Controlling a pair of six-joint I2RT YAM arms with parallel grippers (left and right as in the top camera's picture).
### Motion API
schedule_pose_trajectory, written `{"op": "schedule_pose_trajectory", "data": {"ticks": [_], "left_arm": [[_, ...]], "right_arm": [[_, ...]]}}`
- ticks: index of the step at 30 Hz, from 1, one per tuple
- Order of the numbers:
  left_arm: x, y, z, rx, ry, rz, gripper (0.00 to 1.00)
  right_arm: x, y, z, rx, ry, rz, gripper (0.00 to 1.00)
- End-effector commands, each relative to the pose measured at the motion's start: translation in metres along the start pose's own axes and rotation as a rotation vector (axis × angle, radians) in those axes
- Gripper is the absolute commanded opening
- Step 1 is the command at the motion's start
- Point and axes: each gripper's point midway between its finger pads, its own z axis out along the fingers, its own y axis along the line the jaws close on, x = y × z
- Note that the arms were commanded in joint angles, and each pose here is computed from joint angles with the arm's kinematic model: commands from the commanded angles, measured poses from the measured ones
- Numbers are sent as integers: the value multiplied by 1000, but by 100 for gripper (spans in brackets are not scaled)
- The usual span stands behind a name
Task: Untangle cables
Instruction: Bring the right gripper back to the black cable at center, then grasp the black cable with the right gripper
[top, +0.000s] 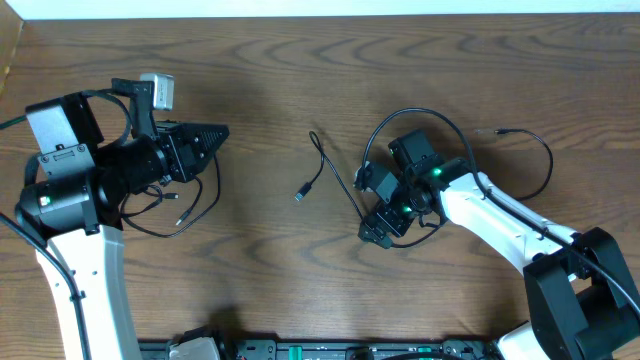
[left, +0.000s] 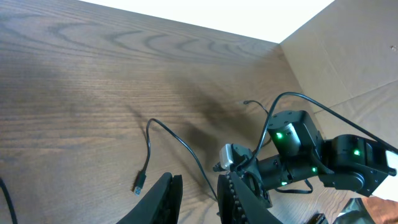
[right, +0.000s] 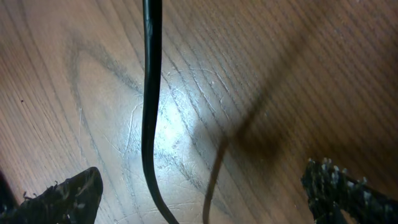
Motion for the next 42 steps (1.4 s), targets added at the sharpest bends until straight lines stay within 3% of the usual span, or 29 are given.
{"op": "schedule_pose_trajectory", "data": {"ticks": [1,19,30,33,38,42], "left_arm": [[0,1,-1,-8,0,22,25],[1,1,-1,-7,1,22,25],[4,1,-1,-6,12,7,25],[5,0,-1,-6,15,3,25],[9,0,-1,-4,26,-10,25],[10,0,-1,-4,31,-15,25]], "right_arm": [[-2,2,-4,5,-14,3,99],[-16,4,6,15,-93,45,98],[-13,19,18,10,-53,25,81],[-8,16,20,26,-40,51,83],[3,8,23,75,-10,104,65],[6,7,23,83,3,114,45]]}}
